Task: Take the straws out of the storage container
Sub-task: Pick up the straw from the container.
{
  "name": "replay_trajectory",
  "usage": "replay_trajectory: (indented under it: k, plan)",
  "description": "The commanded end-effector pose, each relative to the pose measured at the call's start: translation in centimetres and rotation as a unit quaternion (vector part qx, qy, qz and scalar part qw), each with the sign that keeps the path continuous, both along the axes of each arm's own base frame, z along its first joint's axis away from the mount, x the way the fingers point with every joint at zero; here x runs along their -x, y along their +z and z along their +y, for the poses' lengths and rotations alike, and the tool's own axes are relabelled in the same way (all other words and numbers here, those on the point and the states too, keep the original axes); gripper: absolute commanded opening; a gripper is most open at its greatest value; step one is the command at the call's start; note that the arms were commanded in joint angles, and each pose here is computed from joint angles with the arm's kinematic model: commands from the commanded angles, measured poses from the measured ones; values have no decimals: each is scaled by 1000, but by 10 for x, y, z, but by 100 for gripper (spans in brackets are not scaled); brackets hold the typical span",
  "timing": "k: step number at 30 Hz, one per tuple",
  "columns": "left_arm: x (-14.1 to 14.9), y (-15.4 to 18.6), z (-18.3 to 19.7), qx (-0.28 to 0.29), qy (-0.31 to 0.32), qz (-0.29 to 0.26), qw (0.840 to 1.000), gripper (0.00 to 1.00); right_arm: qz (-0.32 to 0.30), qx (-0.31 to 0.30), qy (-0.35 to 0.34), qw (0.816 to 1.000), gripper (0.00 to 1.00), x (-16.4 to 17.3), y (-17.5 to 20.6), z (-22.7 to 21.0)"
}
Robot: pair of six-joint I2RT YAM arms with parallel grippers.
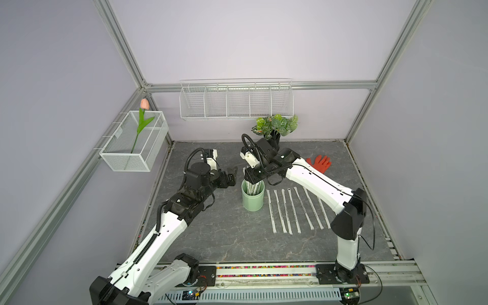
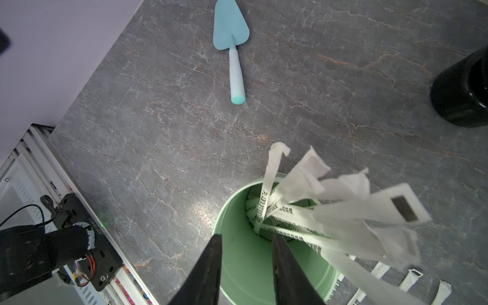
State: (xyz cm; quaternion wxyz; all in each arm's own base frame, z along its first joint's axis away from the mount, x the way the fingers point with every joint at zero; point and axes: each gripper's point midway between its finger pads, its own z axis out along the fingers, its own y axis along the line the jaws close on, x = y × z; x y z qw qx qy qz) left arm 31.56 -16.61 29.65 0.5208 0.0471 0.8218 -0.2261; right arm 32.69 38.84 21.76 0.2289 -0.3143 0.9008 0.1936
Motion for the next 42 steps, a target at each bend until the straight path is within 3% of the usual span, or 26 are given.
replay_trajectory:
  k: [1,12,42]
  plan:
    - [1,3,3,4,7,-7,1000,100,9,0,16,1000,35,2,-3,8]
    - [3,5,2,4,4,-8,1000,100,24,33,11,999,35,-11,-28,11]
    - [1,0,-3,5,-6,0,1000,100,32,44,11,998,32,-26,-42,12]
